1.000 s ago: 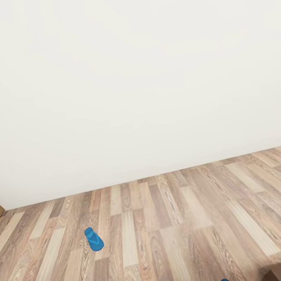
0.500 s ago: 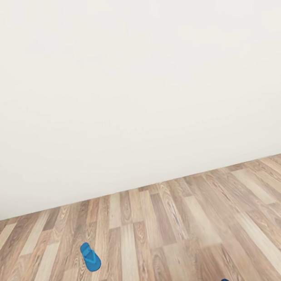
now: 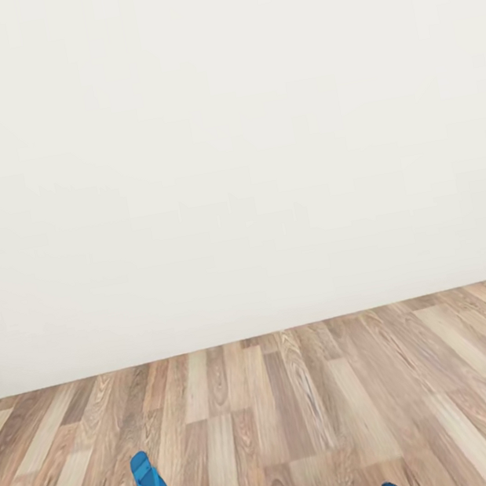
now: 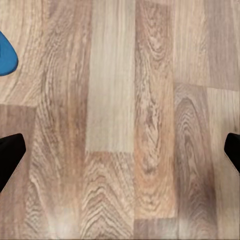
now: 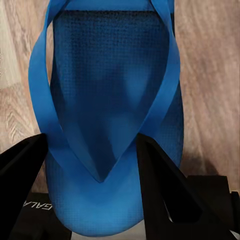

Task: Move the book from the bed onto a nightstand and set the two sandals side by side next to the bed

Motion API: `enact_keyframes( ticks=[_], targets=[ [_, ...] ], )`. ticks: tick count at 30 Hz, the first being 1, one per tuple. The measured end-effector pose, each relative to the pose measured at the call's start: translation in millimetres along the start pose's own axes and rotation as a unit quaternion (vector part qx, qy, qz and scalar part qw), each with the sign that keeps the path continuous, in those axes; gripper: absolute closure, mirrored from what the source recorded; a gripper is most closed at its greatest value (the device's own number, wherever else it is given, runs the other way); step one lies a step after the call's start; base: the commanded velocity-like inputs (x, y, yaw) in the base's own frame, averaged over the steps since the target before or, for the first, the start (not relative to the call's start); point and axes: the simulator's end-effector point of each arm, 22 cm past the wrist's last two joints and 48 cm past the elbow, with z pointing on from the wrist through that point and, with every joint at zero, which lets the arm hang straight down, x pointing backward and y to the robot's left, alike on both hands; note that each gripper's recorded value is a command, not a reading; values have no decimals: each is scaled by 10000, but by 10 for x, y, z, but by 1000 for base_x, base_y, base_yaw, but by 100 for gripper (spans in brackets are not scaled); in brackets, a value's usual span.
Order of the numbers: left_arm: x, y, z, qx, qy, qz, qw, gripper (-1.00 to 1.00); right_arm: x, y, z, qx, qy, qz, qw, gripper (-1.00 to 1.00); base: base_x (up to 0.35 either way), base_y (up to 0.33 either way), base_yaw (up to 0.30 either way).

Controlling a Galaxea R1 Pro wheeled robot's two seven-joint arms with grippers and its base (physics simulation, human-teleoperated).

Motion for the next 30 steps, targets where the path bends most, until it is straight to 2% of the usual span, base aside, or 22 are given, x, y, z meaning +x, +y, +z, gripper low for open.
enact_keyframes(
  ticks=[6,26,30],
  targets=[
    [0,0,0,0,-1,0,10000,-100,0,0,0,0,1,0,10000,100,287,0,142],
    [0,0,2,1,-2,1,10000,-100,-1,-2,2,3,0,3,10000,100,10,0,280],
    [0,0,1,2,-2,1,10000,-100,-2,-2,1,4,-1,1,10000,100,154,-57,239]
  ],
)
